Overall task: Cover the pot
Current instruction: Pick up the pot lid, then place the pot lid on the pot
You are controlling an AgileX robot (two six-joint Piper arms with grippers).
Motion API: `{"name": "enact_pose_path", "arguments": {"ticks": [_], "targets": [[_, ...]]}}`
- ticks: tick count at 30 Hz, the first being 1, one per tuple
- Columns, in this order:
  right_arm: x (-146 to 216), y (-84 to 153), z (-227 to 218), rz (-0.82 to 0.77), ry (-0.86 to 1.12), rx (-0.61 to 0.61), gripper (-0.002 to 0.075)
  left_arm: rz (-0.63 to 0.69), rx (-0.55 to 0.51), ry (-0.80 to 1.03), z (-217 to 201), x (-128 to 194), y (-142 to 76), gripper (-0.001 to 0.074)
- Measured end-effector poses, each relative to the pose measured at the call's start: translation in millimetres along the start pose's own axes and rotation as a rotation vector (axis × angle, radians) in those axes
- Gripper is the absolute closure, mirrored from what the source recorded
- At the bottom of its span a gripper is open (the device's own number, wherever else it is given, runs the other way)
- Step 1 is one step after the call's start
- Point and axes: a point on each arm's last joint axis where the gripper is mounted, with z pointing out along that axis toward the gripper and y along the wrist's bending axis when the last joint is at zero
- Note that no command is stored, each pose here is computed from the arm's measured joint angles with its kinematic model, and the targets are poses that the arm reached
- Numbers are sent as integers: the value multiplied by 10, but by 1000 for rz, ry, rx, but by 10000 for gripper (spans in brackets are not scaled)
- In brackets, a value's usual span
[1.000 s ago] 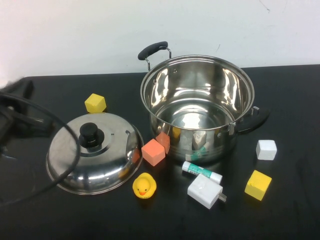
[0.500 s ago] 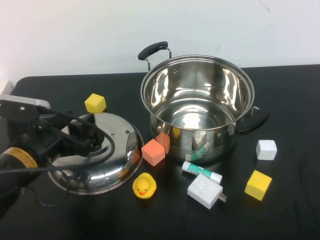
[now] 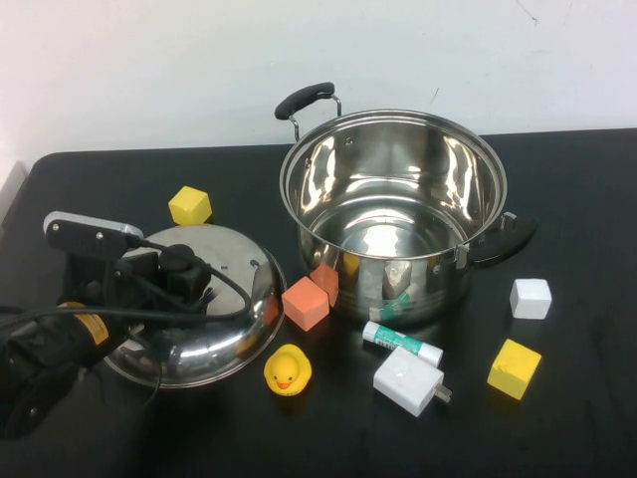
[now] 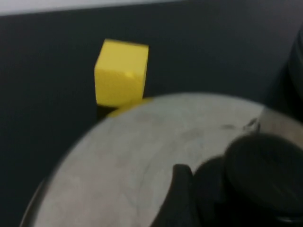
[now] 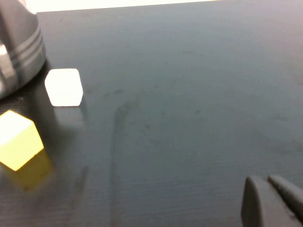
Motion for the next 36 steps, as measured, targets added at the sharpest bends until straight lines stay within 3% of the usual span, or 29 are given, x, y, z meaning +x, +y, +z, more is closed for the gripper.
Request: {"name": "enact_pose_path", "arguments": {"ticks": [4, 8, 12, 14, 22, 32, 36], "targets": [[0, 0, 0, 0, 0, 0, 728, -18, -6, -24, 45, 24, 22, 215], [0, 0, 0, 0, 0, 0, 728, -28, -11, -41, 53, 21, 30, 326], [0, 0, 0, 0, 0, 0, 728, -14, -10, -49, 54, 16, 29, 330], [0, 0, 0, 0, 0, 0, 728, -15, -8, -58, 48, -1, 25, 412], [0, 0, 0, 0, 0, 0, 728, 56, -66, -62, -214, -327, -16, 402], [0, 0, 0, 0, 0, 0, 728, 105, -106, -332, -875, -1050, -205, 402], [0, 0, 0, 0, 0, 0, 728, 52, -52, -437, -1031, -1357, -294, 402]]}}
